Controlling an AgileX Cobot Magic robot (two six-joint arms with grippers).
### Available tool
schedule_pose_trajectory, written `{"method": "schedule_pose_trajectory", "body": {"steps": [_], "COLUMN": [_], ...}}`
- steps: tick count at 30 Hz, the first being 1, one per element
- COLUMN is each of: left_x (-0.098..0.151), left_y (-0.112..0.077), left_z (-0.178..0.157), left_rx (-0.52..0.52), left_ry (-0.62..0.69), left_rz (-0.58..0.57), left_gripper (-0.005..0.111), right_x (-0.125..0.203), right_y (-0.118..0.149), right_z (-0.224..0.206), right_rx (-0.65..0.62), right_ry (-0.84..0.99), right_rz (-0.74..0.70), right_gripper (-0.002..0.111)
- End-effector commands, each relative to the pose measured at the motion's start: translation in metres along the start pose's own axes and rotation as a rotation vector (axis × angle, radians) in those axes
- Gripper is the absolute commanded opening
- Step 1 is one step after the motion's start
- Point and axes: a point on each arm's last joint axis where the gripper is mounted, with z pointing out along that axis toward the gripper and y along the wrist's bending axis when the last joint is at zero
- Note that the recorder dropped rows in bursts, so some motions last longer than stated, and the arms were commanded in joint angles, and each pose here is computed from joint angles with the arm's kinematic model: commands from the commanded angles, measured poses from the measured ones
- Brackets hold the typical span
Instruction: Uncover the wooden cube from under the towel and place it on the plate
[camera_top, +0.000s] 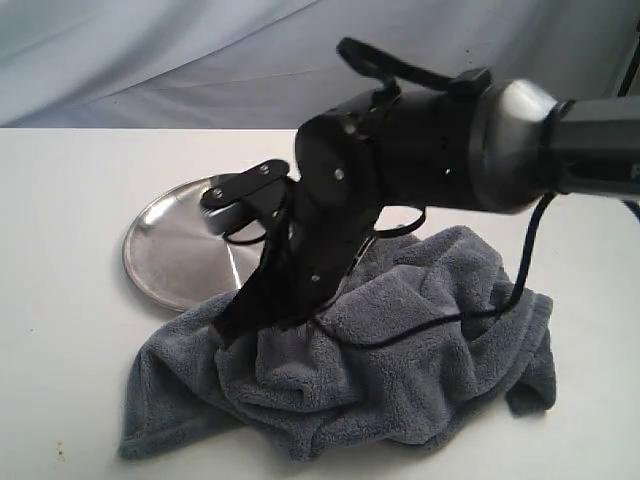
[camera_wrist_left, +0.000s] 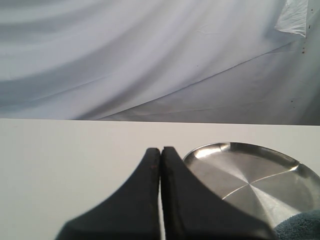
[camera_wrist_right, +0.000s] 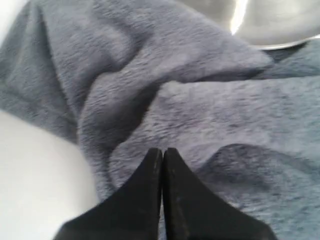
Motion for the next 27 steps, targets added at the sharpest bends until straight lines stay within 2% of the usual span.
{"method": "schedule_pose_trajectory", "body": {"steps": [1,6,11,16,20,27], "left_x": [0.001,0.001,0.001,0.001,0.001,0.001], "left_y": [0.0,0.0,0.0,0.0,0.0,0.0], "left_z": [0.0,0.0,0.0,0.0,0.0,0.0], "left_rx": [0.001,0.001,0.001,0.001,0.001,0.001], "left_ry": [0.001,0.001,0.001,0.001,0.001,0.001], "left_rz": [0.0,0.0,-0.002,-0.002,-0.002,0.0], "left_gripper": [0.001,0.001,0.001,0.001,0.001,0.001], "right_x": [0.021,0.06,0.11,0.147,0.168,0.173], "right_y": [0.036,0.056,0.047,0.022,-0.008,-0.06], "right_z": [-0.005,-0.012,-0.014,-0.019,-0.026,-0.047], "right_rx": [-0.033,-0.072,-0.08,-0.053,-0.016,0.052], "right_ry": [0.0,-0.038,-0.008,0.017,0.012,-0.083], "right_rz": [-0.091,-0.082,-0.018,0.063,0.182,0.407], "right_gripper": [0.0,0.0,0.0,0.0,0.0,0.0]}}
